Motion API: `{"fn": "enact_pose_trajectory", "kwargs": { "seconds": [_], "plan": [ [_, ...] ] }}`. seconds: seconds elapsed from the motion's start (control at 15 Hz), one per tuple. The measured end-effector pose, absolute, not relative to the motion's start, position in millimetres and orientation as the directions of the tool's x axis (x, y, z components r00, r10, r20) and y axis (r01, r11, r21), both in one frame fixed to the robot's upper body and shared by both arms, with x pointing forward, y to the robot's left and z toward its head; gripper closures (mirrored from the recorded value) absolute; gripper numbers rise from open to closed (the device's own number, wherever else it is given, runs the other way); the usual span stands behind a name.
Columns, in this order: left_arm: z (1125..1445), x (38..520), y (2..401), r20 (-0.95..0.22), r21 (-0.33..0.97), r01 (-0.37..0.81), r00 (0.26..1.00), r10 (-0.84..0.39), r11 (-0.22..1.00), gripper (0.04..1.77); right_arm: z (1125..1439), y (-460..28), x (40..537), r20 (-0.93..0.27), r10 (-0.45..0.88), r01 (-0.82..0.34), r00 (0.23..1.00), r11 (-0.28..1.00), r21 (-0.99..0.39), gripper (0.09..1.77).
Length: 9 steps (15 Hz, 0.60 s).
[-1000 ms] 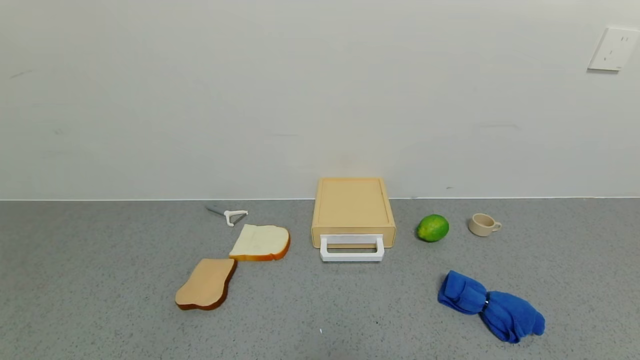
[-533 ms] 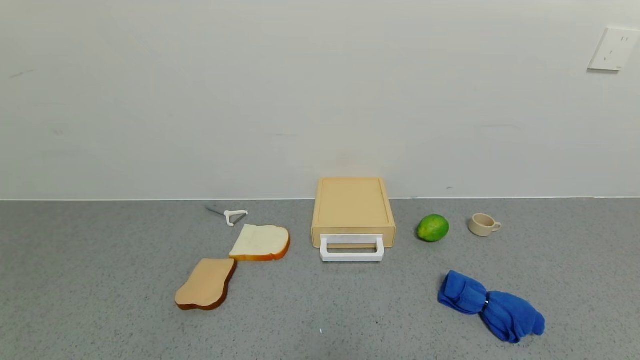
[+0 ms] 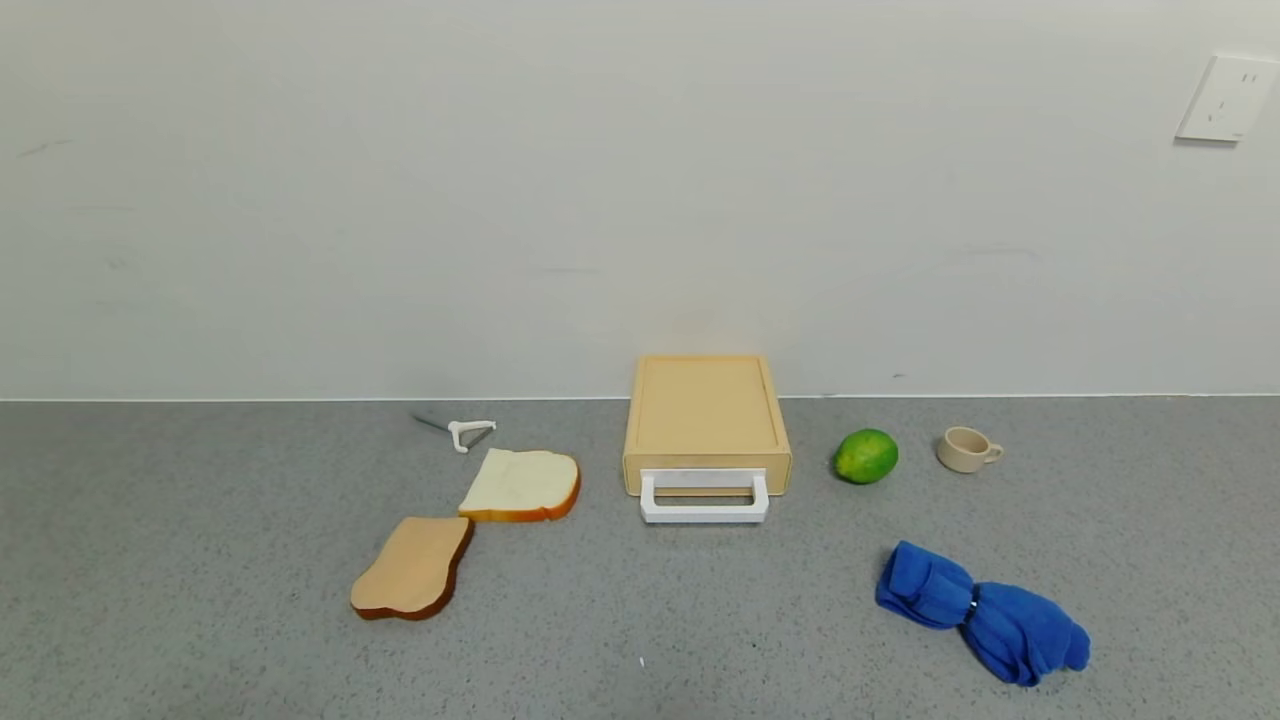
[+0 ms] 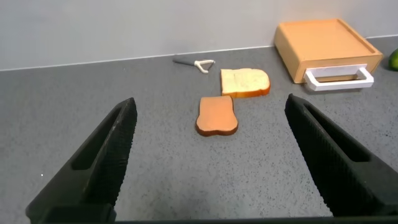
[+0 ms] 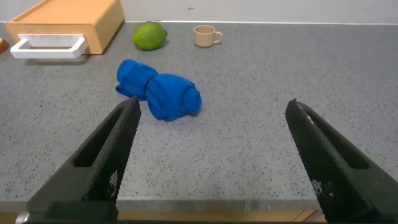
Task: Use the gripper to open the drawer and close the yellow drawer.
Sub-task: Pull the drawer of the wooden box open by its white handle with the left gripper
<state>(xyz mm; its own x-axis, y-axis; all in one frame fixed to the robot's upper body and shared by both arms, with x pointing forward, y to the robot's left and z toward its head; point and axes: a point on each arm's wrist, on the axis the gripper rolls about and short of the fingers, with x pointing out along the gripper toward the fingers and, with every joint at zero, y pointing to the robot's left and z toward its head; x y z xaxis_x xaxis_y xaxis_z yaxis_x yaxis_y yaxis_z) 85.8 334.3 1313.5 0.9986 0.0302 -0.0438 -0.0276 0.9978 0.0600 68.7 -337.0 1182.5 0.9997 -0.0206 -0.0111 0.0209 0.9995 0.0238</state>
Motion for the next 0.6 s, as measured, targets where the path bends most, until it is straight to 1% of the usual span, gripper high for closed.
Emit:
{"fn": "enact_pose_trajectory", "kwargs": {
  "seconds": [0.2, 0.4, 0.6],
  "plan": [
    [1363, 132, 334, -0.188, 0.059, -0.024, 0.982, 0.035, 0.998, 0.09, 1182, -337, 69, -0.011, -0.021, 0.021, 1.0, 0.999, 0.024, 0.15],
    [1405, 199, 331, -0.342, 0.021, -0.008, 0.94, 0.015, 1.0, 0.09, 1182, -337, 69, -0.011, -0.021, 0.021, 1.0, 0.999, 0.024, 0.15],
    [1431, 270, 318, -0.461, -0.015, 0.006, 0.887, -0.013, 1.0, 0.09, 1182, -337, 69, -0.011, -0.02, 0.02, 1.0, 0.999, 0.024, 0.15]
  ]
}}
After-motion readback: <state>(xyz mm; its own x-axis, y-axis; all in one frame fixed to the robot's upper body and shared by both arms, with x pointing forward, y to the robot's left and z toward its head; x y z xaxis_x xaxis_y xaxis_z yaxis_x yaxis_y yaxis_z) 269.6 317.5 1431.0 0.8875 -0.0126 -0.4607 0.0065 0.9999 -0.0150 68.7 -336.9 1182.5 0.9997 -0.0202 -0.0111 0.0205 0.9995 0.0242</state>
